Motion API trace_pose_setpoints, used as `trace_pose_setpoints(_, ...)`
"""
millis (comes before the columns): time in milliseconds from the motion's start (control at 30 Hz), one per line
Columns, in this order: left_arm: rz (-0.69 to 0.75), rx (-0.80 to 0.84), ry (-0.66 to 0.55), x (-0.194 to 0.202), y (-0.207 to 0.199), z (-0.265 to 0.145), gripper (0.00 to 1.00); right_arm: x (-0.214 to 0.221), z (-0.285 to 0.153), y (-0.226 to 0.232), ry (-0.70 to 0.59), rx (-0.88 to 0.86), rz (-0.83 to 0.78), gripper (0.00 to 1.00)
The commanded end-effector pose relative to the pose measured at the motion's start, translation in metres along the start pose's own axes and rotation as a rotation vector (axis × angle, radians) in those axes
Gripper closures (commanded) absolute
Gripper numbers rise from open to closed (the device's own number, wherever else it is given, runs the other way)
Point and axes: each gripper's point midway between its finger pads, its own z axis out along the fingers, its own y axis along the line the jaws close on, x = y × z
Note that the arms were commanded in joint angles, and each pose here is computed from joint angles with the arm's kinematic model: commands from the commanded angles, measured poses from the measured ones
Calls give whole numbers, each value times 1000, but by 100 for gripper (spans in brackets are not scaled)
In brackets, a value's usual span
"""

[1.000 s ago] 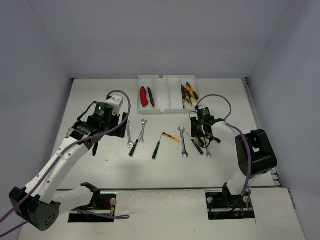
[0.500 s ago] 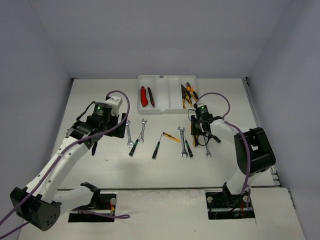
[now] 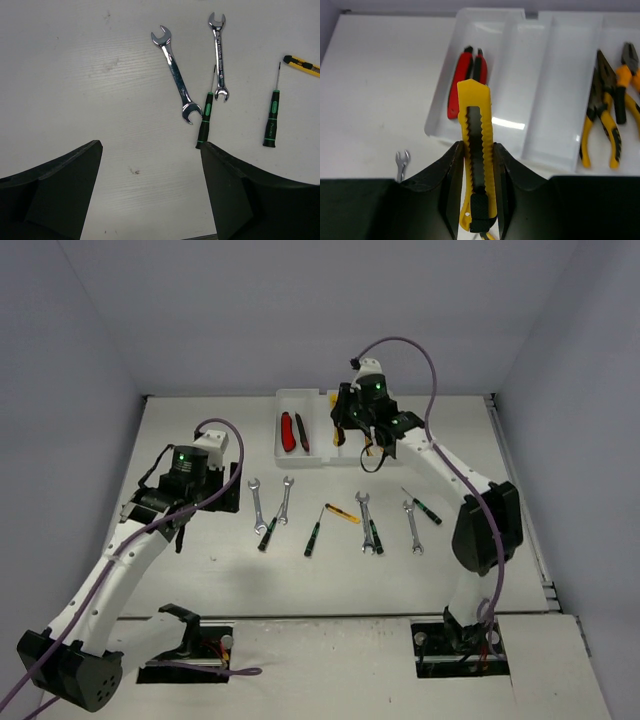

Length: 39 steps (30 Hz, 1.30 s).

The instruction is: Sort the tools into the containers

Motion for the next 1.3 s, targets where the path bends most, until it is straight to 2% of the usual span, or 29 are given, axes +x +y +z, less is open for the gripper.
trace_pose_setpoints(0, -52, -19, -102, -23, 8, -9, 23, -6, 55, 32, 1, -100, 17, 100)
trace_pose_setpoints(33, -58, -25, -105, -23, 10, -9, 23, 6, 74, 33, 24, -104, 16, 100)
trace_pose_setpoints(133, -69, -34, -105, -22, 13, -8, 23, -17, 102, 52, -55, -120, 7, 100)
trace_pose_setpoints(233, -78, -31, -104, -22, 14, -8, 23, -11, 133, 59, -82, -125, 12, 100)
trace_pose_setpoints(333, -88, -23, -102, -23, 14, -7, 23, -21, 147, 71, -133, -164, 39, 100)
trace_pose_setpoints(400, -97, -20, -105, -23, 15, -7, 23, -14, 158, 80, -143, -181, 33, 96)
trace_pose_setpoints(433, -99, -19, -103, -23, 15, -7, 23, -12, 161, 81, -146, -180, 27, 94)
trace_pose_setpoints(633, -119, 4, -98, -23, 14, -5, 23, 5, 173, 76, -136, -151, 14, 61)
trace_pose_setpoints(733, -126, 11, -96, -22, 13, -4, 23, 4, 169, 72, -138, -133, -2, 55)
trace_pose_setpoints(833, -141, 32, -99, -22, 9, -3, 23, -9, 149, 69, -149, -122, -58, 49)
trace_pose_setpoints(967, -191, 109, -104, -24, -8, 0, 23, -38, 104, 60, -186, -88, -98, 48)
trace_pose_setpoints(1000, -202, 152, -93, -23, -17, 2, 23, -23, 99, 44, -153, -41, -118, 48)
trace_pose_setpoints(1067, -212, 192, -84, -24, -34, 1, 23, -45, 63, 29, -190, -2, -120, 48)
trace_pose_setpoints(1133, -201, 201, -75, -24, -53, 3, 23, -42, 36, 3, -179, 44, -111, 48)
trace_pose_setpoints(1267, -223, 238, -94, -29, -105, 10, 23, -16, -27, -66, -143, 156, -45, 47)
